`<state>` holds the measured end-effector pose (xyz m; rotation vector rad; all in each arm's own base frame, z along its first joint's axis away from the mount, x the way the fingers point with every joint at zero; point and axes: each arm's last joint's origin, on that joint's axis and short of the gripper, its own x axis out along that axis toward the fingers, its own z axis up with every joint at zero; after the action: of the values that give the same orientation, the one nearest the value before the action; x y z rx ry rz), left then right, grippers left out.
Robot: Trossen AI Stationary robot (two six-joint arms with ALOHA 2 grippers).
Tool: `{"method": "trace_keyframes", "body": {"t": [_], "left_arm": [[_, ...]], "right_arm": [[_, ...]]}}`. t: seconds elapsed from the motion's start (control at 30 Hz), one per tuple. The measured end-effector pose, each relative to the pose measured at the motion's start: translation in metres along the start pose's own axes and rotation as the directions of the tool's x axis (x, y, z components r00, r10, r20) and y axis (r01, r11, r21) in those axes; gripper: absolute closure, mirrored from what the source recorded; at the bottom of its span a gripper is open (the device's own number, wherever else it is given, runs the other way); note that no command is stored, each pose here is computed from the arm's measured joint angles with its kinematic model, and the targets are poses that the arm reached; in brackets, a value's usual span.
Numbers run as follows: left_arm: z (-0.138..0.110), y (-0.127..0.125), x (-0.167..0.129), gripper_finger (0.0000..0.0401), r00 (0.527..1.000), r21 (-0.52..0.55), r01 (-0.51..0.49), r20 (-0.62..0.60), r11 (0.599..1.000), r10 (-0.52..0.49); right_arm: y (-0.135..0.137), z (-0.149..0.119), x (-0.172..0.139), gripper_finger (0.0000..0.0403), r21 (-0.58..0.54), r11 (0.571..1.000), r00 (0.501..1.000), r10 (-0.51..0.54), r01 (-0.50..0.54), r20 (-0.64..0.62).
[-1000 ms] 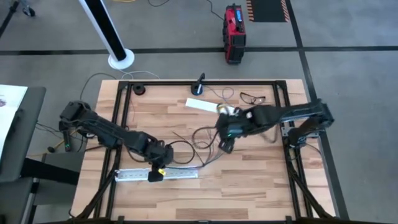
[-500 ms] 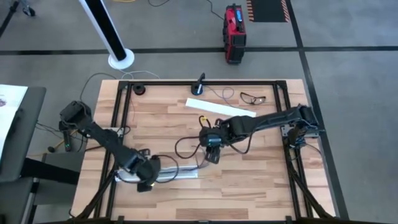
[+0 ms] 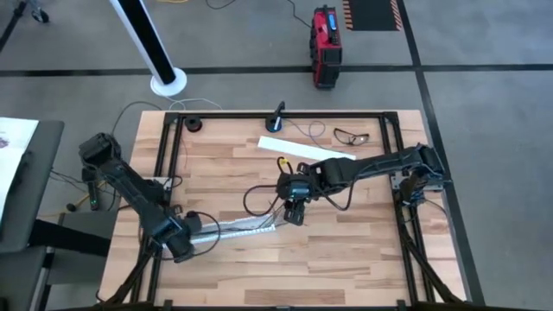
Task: Ziptie cables
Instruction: Put the colored zip-tied into the white cable duct
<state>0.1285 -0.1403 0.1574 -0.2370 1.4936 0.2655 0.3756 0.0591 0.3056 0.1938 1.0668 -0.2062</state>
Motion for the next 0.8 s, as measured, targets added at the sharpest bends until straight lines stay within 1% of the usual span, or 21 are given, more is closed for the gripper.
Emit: {"method": "trace_keyframes", "body": {"t": [0.2, 0.33, 0.73, 0.8], "left_arm": [[-0.016, 0.012, -0.005, 0.0398, 0.999, -0.074, 0.044, 0.018, 0.996, -0.043], [-0.020, 0.018, -0.005, 0.0398, 0.998, -0.103, 0.055, 0.032, 0.993, -0.052], [-0.029, 0.017, -0.002, 0.0398, 0.999, -0.098, 0.043, 0.025, 0.994, -0.041], [-0.033, 0.018, 0.000, 0.0398, 0.999, -0.109, 0.038, 0.007, 0.993, -0.038]], "right_arm": [[0.000, 0.001, 0.000, 0.0188, -0.001, 1.000, 1.000, 0.001, -0.001, 0.004], [-0.002, 0.001, 0.000, 0.0188, -0.001, 1.000, 1.000, -0.001, 0.001, 0.004], [-0.002, 0.001, 0.000, 0.0188, -0.014, 1.000, 1.000, 0.001, -0.001, 0.003], [-0.004, 0.002, 0.001, 0.0188, -0.010, 1.000, 1.000, -0.001, 0.001, 0.003]]}}
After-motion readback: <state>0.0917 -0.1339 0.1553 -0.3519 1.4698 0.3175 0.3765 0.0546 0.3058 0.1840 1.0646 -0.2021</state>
